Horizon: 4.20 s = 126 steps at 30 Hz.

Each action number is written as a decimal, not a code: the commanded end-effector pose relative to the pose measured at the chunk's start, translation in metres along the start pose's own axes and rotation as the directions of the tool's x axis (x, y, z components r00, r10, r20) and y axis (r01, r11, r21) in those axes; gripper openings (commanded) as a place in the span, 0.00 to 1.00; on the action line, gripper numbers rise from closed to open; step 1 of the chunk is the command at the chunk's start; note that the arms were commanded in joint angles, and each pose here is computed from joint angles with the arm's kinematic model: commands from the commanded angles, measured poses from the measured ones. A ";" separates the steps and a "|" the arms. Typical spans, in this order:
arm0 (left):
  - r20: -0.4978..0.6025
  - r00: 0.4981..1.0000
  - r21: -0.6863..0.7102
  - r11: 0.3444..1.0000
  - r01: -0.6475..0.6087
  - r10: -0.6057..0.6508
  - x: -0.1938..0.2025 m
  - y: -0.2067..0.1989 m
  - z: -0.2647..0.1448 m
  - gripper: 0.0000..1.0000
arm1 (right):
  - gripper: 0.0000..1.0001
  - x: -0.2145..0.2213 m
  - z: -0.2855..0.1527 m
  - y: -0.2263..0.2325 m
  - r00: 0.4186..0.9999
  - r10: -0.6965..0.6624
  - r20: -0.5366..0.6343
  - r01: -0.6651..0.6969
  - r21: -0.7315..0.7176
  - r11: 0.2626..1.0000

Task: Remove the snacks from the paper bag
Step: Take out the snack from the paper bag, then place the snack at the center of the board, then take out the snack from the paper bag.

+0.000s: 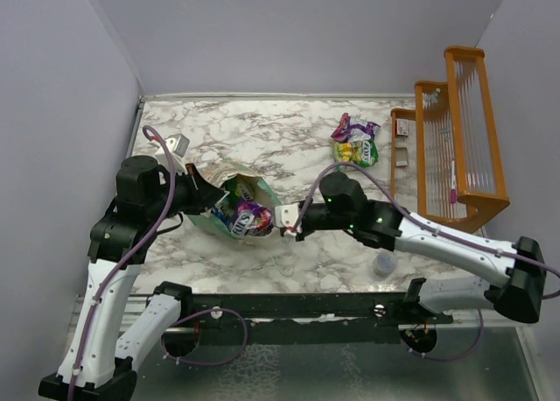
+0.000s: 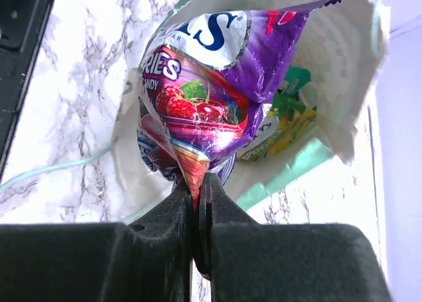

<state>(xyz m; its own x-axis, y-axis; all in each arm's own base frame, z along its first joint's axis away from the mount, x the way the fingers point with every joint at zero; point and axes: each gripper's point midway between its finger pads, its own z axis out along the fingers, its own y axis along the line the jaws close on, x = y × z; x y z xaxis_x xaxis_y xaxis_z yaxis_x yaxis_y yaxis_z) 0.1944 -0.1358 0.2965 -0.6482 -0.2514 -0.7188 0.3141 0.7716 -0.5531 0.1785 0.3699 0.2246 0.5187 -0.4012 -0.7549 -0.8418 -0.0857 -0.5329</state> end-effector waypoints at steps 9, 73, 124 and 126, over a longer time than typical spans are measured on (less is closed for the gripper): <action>0.058 0.998 -0.087 0.996 -0.032 0.037 -0.014 0.008 -0.012 0.00 | 0.01 -0.053 -0.112 -0.026 0.984 0.149 0.099 -0.169 0.244 0.955; 0.197 0.972 0.111 0.982 -0.151 0.127 0.040 0.007 -0.009 0.00 | 0.84 -0.027 -0.061 0.000 0.820 0.553 0.151 -0.571 0.143 0.808; 0.206 0.971 0.068 0.989 -0.135 0.118 0.037 0.017 -0.009 0.00 | 0.87 0.043 0.141 -0.044 0.939 -0.334 -0.086 0.344 0.161 0.925; 0.212 0.970 0.071 0.988 -0.139 0.121 0.037 0.016 -0.010 0.00 | 0.86 0.047 0.143 -0.047 0.942 -0.327 -0.076 0.336 0.174 0.926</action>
<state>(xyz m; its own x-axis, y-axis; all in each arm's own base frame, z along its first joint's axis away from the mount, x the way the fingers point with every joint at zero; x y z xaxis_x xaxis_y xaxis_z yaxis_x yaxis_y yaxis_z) 0.1710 -0.1271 0.2577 -0.4801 -0.2685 -0.8351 0.4259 0.7609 -0.4895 0.2542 0.4739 0.1586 0.7536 -0.4571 -0.4723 -0.5692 -0.0944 -0.8168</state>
